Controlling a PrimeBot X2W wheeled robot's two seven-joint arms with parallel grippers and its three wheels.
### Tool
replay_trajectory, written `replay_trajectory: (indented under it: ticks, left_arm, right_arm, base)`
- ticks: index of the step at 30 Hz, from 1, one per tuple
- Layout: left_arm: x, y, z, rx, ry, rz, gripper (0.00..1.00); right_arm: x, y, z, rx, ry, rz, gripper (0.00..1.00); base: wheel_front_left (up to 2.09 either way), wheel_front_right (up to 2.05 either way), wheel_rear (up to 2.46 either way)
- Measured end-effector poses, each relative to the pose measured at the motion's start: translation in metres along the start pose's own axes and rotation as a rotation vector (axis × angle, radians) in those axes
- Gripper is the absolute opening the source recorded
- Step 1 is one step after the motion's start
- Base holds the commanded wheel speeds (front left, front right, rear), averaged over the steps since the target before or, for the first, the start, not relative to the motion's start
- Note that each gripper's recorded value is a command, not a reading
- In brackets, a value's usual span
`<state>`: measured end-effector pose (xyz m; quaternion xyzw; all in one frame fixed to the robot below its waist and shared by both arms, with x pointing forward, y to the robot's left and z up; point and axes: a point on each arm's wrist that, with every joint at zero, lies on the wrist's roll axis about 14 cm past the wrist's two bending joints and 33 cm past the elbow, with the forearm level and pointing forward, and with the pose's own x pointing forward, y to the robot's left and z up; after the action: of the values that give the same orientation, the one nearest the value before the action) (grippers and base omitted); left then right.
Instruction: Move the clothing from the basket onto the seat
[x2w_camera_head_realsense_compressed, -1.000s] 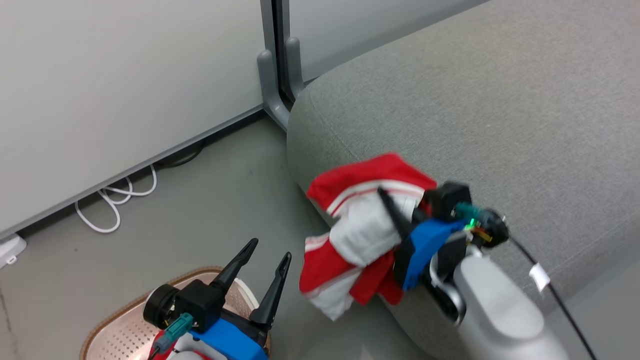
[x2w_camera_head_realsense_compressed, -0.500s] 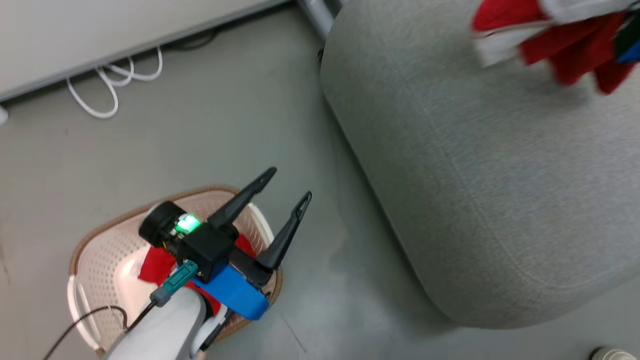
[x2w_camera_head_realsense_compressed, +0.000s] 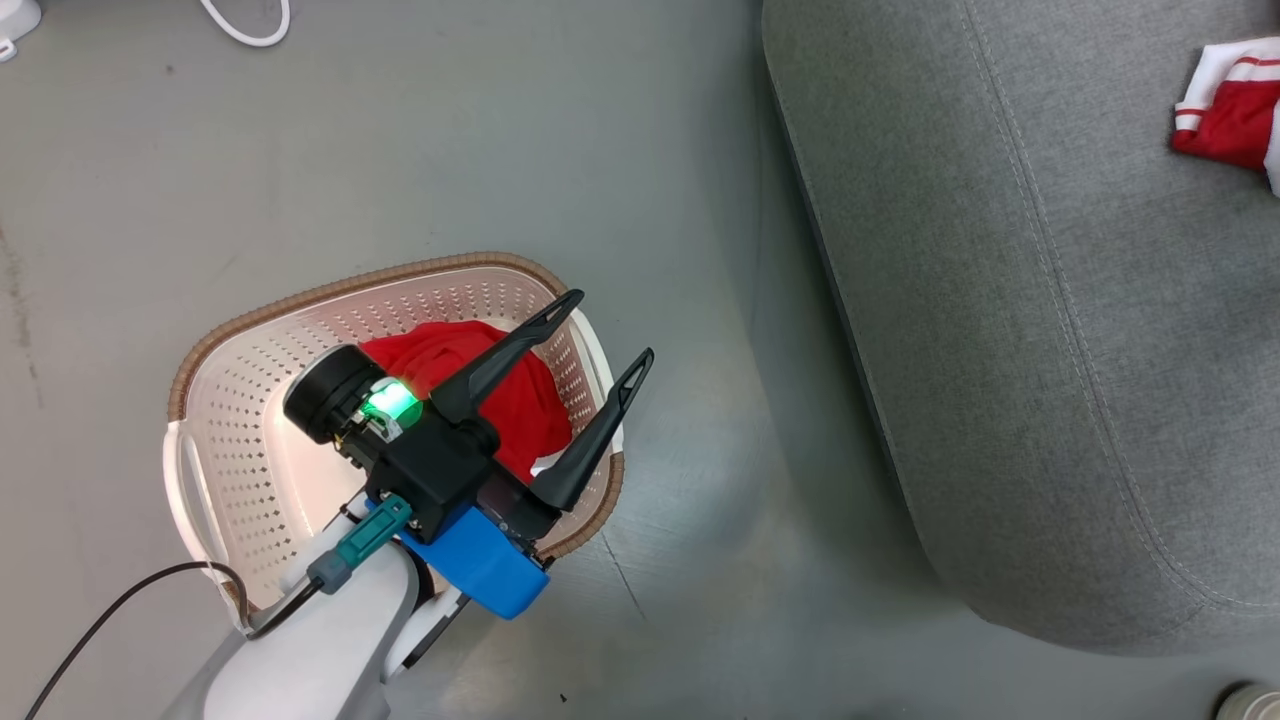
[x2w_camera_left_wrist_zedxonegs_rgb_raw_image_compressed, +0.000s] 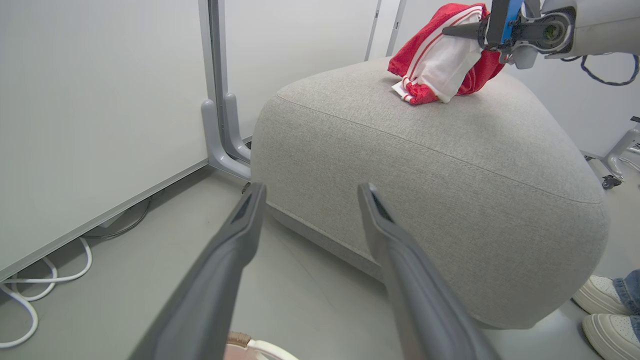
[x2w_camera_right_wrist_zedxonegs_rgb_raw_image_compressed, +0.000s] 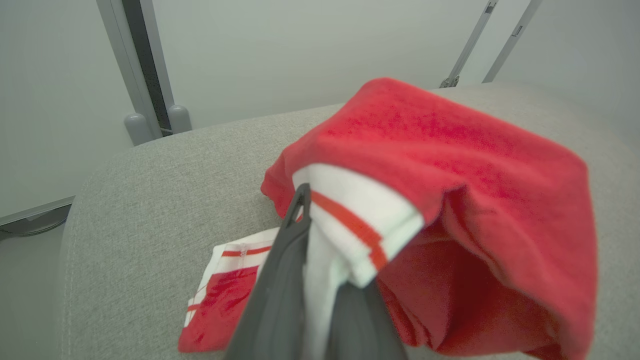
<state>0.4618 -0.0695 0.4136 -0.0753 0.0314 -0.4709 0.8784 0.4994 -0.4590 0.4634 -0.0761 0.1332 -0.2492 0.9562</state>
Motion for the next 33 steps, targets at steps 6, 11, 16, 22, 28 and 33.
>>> replay_trajectory:
  ticks: [6, 11, 16, 22, 28, 33]
  left_arm:
    - [0.0, 0.003, 0.006, 0.011, -0.01, 0.009, 1.0]
    - [0.0, -0.001, 0.012, 0.007, -0.017, 0.012, 1.0]
    - [-0.004, -0.009, 0.022, -0.001, -0.027, 0.024, 1.0]
    - [-0.014, -0.019, 0.049, -0.015, -0.067, 0.081, 1.0]
    - [-0.038, -0.025, 0.075, -0.019, -0.111, 0.169, 1.0]
    - [-0.065, -0.025, 0.089, -0.011, -0.133, 0.256, 1.0]
  right_arm:
    - [-0.008, 0.003, -0.018, -0.031, 0.039, 0.008, 0.0]
    - [-0.014, 0.003, -0.012, -0.034, 0.037, 0.017, 1.0]
    - [-0.024, 0.001, -0.001, -0.044, 0.017, 0.03, 1.0]
    - [-0.049, -0.007, 0.001, -0.051, 0.008, 0.049, 1.0]
    - [-0.077, 0.006, 0.009, -0.075, -0.048, 0.12, 1.0]
    - [-0.107, 0.039, 0.02, -0.055, -0.13, 0.216, 1.0]
  base:
    - [0.0, 0.0, 0.0]
    - [0.0, 0.0, 0.0]
    - [0.0, 0.0, 0.0]
    - [0.0, 0.0, 0.0]
    - [0.0, 0.0, 0.0]
    - [0.0, 0.0, 0.0]
